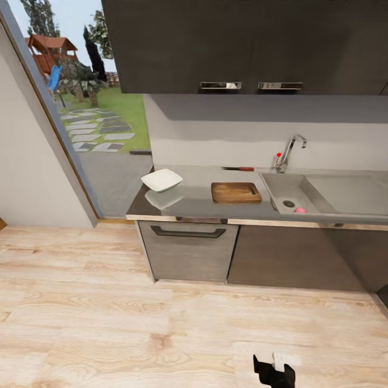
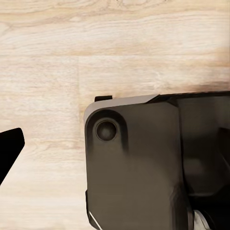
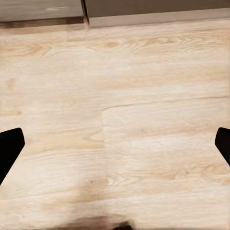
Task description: In the kitchen, take the Vidalia onion out of the sink, dice it on the chopping board with the paring knife, put the diced onion into the bowl on the countertop, then place both the paring knife and the chopping board into the sink.
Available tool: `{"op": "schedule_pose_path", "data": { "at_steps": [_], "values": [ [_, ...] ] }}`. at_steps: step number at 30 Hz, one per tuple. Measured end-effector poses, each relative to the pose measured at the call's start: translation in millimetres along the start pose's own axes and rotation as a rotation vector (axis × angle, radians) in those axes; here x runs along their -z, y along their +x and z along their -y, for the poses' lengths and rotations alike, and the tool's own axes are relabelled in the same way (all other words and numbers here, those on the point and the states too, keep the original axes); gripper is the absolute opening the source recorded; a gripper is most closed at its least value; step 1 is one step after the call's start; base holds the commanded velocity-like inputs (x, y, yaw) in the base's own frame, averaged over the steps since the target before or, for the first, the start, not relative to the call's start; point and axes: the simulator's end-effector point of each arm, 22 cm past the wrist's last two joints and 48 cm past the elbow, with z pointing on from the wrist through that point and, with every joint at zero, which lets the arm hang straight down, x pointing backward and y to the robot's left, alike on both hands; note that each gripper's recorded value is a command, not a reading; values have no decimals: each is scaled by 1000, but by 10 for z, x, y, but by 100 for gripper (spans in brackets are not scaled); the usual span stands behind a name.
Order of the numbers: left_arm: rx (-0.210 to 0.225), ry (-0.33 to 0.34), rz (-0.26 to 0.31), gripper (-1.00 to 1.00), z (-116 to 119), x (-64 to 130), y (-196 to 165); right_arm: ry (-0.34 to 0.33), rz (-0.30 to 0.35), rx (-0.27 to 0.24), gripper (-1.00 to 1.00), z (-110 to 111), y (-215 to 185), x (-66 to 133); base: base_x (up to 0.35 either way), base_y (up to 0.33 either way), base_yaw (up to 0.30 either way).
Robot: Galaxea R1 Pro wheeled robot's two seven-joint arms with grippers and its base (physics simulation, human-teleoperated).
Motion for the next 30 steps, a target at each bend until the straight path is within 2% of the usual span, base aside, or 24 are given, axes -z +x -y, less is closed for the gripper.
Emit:
{"op": "schedule_pose_path", "data": {
  "at_steps": [7,30],
  "values": [
    [2,-1,1,100,0,0,-5,-6,0,1,100,-42,65,36,48,-226,-76],
    [4,-1,17,100,11,-5,-66,-11,12,-1,100,-74,11,55,136,-299,-204]
  ]
}}
